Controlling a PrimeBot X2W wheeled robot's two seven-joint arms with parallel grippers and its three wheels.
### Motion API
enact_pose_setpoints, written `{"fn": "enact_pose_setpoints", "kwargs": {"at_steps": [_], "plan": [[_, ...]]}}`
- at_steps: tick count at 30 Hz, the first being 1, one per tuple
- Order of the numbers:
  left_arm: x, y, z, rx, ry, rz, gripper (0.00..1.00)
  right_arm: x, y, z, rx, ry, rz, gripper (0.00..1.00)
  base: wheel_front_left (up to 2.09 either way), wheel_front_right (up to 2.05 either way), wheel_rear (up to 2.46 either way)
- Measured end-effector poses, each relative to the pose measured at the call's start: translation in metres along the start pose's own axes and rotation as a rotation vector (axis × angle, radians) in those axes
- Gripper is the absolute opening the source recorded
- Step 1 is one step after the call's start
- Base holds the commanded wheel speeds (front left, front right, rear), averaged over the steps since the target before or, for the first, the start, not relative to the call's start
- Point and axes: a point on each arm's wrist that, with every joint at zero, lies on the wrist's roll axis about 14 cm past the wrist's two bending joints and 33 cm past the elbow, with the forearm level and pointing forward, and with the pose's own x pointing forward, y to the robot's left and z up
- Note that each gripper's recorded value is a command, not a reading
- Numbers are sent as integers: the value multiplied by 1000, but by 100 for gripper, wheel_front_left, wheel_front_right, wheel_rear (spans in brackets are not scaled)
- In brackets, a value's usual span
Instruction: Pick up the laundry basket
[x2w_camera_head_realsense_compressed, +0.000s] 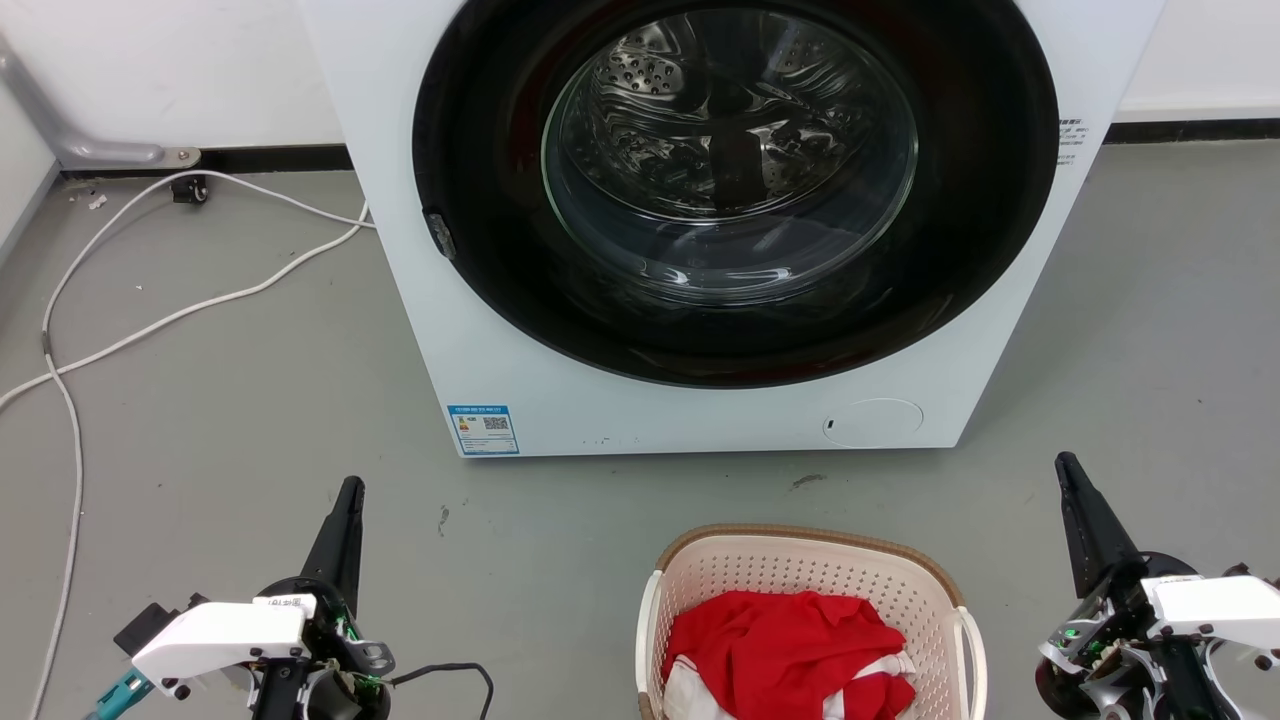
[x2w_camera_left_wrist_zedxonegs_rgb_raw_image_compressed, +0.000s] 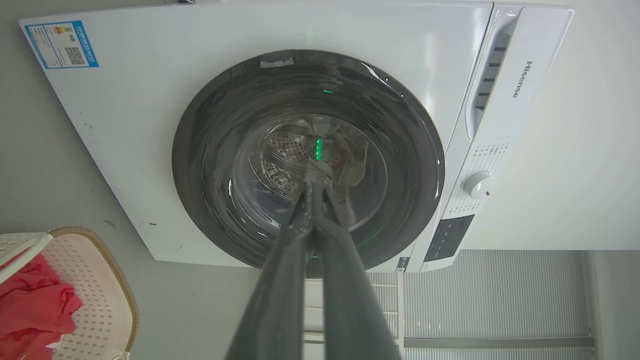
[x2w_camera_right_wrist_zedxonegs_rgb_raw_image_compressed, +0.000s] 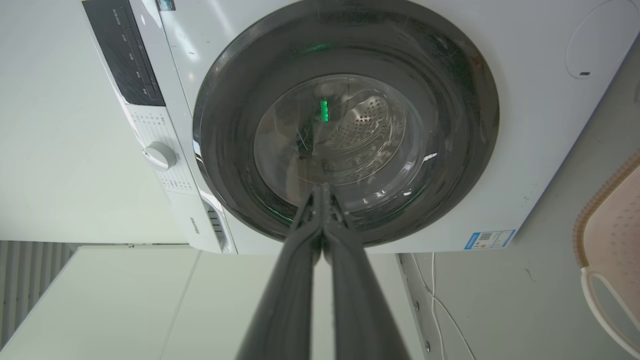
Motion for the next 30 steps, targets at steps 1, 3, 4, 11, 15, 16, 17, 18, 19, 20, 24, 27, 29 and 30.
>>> {"fn": "enact_pose_setpoints", "kwargs": {"at_steps": [1, 3, 4, 11, 15, 16, 17, 18, 19, 20, 24, 27, 29, 30], "plan": [[0, 0, 0, 0, 0, 0, 0, 0, 0, 0, 0, 0, 0, 0, 0, 0, 0], [0, 0, 0, 0, 0, 0, 0, 0, 0, 0, 0, 0, 0, 0, 0, 0, 0], [0, 0, 0, 0, 0, 0, 0, 0, 0, 0, 0, 0, 0, 0, 0, 0, 0], [0, 0, 0, 0, 0, 0, 0, 0, 0, 0, 0, 0, 0, 0, 0, 0, 0], [0, 0, 0, 0, 0, 0, 0, 0, 0, 0, 0, 0, 0, 0, 0, 0, 0], [0, 0, 0, 0, 0, 0, 0, 0, 0, 0, 0, 0, 0, 0, 0, 0, 0], [0, 0, 0, 0, 0, 0, 0, 0, 0, 0, 0, 0, 0, 0, 0, 0, 0], [0, 0, 0, 0, 0, 0, 0, 0, 0, 0, 0, 0, 0, 0, 0, 0, 0], [0, 0, 0, 0, 0, 0, 0, 0, 0, 0, 0, 0, 0, 0, 0, 0, 0], [0, 0, 0, 0, 0, 0, 0, 0, 0, 0, 0, 0, 0, 0, 0, 0, 0], [0, 0, 0, 0, 0, 0, 0, 0, 0, 0, 0, 0, 0, 0, 0, 0, 0], [0, 0, 0, 0, 0, 0, 0, 0, 0, 0, 0, 0, 0, 0, 0, 0, 0], [0, 0, 0, 0, 0, 0, 0, 0, 0, 0, 0, 0, 0, 0, 0, 0, 0], [0, 0, 0, 0, 0, 0, 0, 0, 0, 0, 0, 0, 0, 0, 0, 0, 0]]}}
